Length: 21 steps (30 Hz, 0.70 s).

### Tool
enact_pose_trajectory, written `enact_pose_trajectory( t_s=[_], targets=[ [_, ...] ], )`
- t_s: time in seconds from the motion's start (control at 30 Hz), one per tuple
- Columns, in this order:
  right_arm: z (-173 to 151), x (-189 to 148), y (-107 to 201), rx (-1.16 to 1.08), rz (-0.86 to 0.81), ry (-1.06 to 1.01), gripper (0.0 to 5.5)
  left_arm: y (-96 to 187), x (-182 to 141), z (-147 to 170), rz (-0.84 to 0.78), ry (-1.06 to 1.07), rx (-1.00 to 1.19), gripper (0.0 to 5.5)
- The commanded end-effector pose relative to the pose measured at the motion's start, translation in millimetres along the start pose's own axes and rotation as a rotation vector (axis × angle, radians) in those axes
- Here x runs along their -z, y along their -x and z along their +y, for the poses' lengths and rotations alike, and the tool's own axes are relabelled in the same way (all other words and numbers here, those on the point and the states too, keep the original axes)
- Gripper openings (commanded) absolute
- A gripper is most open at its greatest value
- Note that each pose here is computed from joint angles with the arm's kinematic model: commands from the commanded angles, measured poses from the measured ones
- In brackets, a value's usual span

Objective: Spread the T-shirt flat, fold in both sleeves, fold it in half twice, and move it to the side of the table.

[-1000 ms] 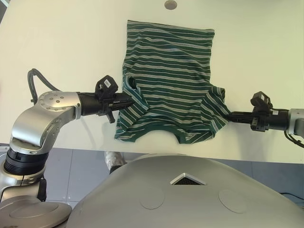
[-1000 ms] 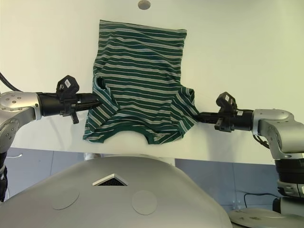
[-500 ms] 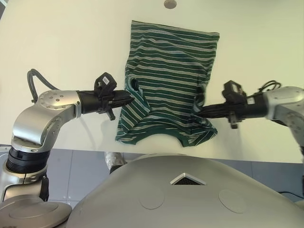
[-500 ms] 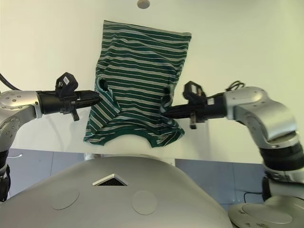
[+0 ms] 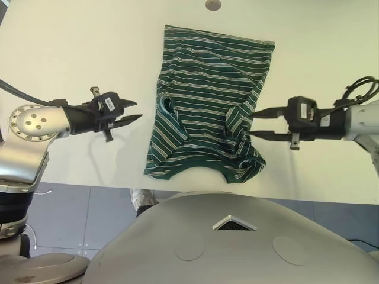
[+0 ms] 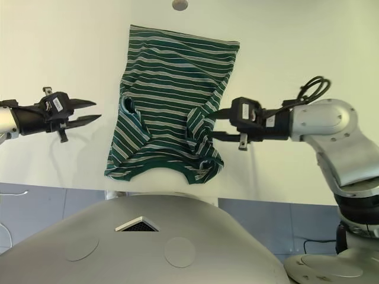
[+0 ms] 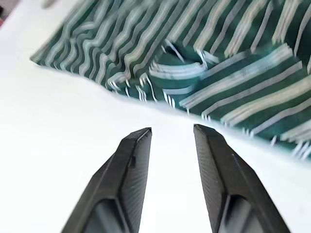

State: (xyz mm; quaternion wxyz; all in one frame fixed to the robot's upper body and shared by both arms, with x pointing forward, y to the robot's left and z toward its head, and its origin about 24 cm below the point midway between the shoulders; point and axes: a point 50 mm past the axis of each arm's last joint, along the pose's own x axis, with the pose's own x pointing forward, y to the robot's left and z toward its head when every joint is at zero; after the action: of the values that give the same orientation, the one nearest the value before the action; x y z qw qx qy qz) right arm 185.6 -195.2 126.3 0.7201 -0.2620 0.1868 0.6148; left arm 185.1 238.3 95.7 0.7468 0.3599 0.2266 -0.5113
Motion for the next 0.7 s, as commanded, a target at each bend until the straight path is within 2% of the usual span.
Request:
enact_pose_trajectory(
  t_s=[0.03, 0.13, 0.23, 0.43, 0.7],
  targets=[
    [26.8, 44.2, 2.6, -0.186, 0.183, 0.302, 1.87, 7.3, 28.3, -30.7, 0.097, -0.3, 0.246, 2.37],
    [46.1, 57.2, -8.2, -0.203, 0.117, 0.365, 1.87, 0.6, 32.4, -50.9, 0.038, -0.363, 0.299, 2.77],
    [49.4, 62.5, -15.6, -0.172, 0.063, 0.439, 1.87, -7.8, 32.6, -62.1, -0.023, -0.417, 0.32, 2.77],
    [51.0, 50.0, -31.2, -0.136, -0.051, 0.531, 1.87, -27.8, 20.3, -72.9, -0.157, -0.541, 0.306, 2.77],
    [36.7, 45.5, -18.6, -0.061, -0.028, 0.54, 1.87, -30.3, 21.2, -87.1, -0.203, -0.647, 0.357, 2.77]
  ],
)
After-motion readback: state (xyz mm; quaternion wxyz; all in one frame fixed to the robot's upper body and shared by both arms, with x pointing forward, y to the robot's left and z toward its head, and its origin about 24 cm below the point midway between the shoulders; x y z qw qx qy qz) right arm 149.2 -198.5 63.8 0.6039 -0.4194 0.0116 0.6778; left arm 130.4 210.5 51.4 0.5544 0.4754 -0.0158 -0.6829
